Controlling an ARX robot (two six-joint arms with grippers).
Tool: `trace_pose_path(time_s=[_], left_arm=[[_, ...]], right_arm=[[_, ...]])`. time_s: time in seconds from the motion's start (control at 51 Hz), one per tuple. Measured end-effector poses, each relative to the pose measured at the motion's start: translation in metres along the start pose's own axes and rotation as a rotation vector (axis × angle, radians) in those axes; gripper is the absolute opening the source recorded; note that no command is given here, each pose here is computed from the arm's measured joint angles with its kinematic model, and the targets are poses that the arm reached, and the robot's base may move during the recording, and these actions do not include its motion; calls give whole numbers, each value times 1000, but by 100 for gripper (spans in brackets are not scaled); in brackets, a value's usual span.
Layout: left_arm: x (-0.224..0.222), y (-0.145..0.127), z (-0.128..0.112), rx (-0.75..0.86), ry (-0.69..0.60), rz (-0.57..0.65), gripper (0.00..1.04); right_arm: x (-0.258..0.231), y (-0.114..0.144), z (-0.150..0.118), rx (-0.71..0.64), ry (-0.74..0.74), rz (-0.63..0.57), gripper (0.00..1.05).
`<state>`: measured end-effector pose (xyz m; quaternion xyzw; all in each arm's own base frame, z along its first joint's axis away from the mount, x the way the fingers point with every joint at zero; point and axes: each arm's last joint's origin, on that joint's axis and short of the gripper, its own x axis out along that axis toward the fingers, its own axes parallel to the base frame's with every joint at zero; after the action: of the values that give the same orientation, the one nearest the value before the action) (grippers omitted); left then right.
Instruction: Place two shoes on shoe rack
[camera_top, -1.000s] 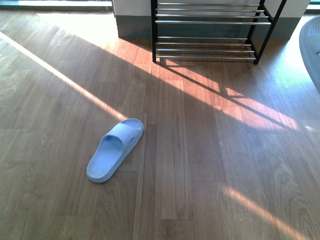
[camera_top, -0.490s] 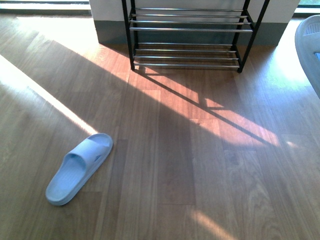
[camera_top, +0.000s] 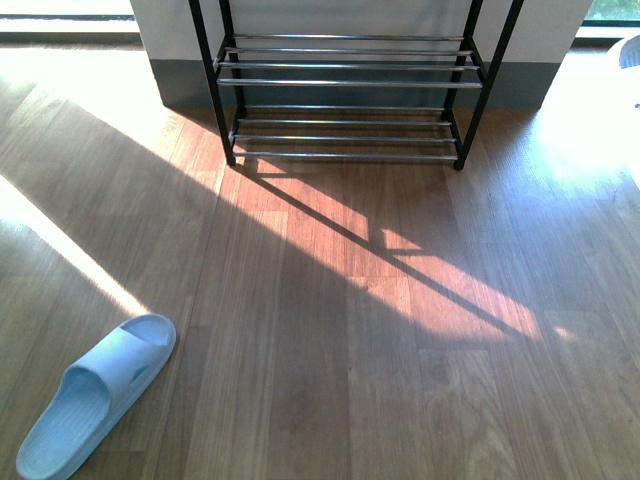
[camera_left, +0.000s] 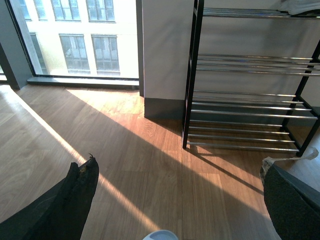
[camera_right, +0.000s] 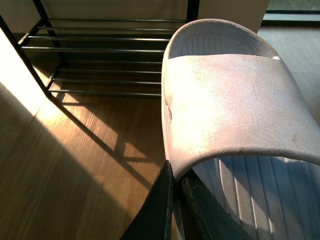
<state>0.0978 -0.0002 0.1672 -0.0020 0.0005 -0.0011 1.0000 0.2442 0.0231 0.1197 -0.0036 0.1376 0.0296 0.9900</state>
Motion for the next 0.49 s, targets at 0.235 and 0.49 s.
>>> trace_pose_path(time_s=[0.235,0.49], left_arm=[[13,-1,-4,-43,328,290,95],[106,-10,-45,119,590,158,95]], right_arm=[[0,0,0,0,0,1,1],[0,0,0,0,0,4,1]])
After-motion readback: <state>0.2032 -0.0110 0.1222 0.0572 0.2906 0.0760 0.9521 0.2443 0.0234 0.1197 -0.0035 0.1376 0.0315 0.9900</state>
